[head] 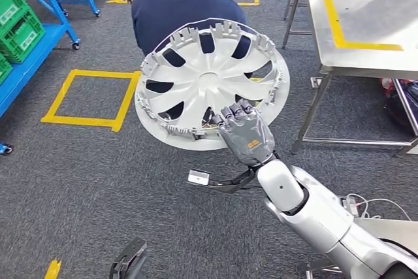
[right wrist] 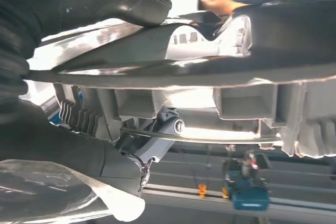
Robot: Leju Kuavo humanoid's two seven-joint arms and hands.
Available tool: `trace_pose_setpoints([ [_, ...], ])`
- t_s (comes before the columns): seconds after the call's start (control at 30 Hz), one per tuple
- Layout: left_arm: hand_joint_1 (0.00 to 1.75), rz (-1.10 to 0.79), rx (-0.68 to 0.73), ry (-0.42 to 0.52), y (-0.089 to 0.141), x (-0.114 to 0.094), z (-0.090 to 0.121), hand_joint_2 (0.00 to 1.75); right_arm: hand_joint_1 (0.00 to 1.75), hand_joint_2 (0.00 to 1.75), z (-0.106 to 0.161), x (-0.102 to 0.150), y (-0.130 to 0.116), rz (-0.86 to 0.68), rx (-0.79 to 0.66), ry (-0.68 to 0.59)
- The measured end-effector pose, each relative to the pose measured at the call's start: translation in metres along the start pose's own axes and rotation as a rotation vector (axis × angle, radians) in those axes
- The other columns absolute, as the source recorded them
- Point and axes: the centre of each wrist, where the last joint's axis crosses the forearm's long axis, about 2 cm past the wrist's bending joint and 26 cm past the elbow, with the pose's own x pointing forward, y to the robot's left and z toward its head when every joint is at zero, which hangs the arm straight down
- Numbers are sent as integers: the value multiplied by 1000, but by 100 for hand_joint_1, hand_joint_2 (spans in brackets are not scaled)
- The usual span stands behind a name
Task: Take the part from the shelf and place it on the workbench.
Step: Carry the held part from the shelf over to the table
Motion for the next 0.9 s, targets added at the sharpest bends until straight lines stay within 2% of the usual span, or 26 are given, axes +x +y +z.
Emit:
trace_pose_setpoints([
  [0.9,0,0,2,3,0,-1,0,0,175,175,0,0,0,-1,0,2],
])
